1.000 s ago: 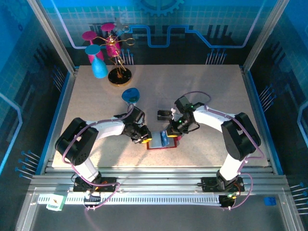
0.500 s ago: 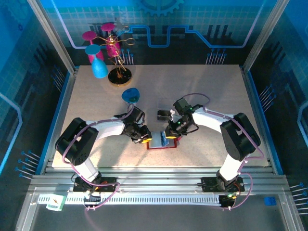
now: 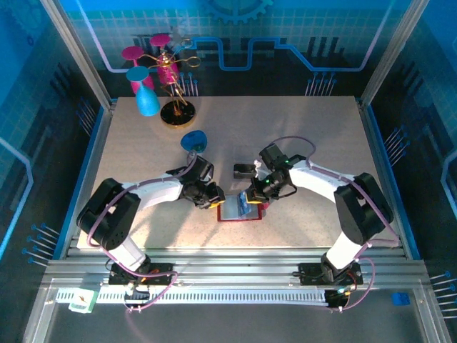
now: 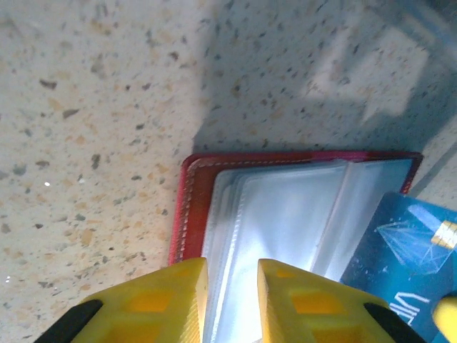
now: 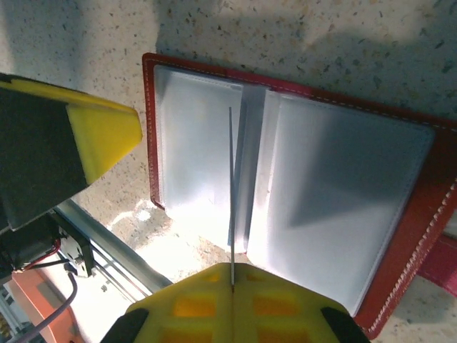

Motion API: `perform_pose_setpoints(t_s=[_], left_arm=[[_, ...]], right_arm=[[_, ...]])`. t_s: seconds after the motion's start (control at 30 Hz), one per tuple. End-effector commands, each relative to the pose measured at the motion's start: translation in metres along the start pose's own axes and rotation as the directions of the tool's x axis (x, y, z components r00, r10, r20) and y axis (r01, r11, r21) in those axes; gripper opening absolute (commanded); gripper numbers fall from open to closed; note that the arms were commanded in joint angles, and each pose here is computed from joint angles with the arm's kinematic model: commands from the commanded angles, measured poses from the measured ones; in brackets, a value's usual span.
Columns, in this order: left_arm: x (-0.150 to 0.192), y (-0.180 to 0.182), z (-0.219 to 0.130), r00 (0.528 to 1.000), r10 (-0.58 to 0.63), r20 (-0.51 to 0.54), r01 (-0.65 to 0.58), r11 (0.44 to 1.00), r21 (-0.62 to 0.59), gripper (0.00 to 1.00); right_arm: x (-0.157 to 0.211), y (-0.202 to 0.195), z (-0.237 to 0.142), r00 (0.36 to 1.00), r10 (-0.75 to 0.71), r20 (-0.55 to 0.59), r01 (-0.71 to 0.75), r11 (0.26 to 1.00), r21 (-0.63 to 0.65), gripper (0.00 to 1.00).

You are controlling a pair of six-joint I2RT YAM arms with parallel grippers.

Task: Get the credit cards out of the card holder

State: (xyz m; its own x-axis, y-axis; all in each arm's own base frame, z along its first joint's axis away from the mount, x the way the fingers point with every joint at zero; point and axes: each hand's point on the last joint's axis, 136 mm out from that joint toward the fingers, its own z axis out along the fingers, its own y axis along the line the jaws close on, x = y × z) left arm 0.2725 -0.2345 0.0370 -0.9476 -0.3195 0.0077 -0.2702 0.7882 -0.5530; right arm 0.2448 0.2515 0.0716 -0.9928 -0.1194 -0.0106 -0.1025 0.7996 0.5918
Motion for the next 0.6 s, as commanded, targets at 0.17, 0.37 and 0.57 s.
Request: perform_pose_setpoints(t_s=[0.17, 0.37, 0.57], left_arm=[[-0.039, -0.031, -0.03, 0.985, 0.05, 0.166, -0.064, 0.995, 0.076, 0.26], [-0.048, -0.025, -0.04, 0.982, 0.026, 0.188, -0.043, 0.996, 0.083, 0.26], [-0.051, -0.018, -0.044, 0.98, -0.002, 0.197, -0.014, 0.997, 0.082, 0.26]], right_arm=[[-0.005, 0.006, -0.032, 0.971, -0.24, -0.007, 0.239, 0.966, 0.094, 0.04], [-0.013, 0.013, -0.051, 0.863, -0.501, -0.065, 0.505, 0.849, 0.159, 0.04], [-0.025, 0.015, -0.061, 0.691, -0.699, -0.185, 0.723, 0.659, 0.208, 0.03]])
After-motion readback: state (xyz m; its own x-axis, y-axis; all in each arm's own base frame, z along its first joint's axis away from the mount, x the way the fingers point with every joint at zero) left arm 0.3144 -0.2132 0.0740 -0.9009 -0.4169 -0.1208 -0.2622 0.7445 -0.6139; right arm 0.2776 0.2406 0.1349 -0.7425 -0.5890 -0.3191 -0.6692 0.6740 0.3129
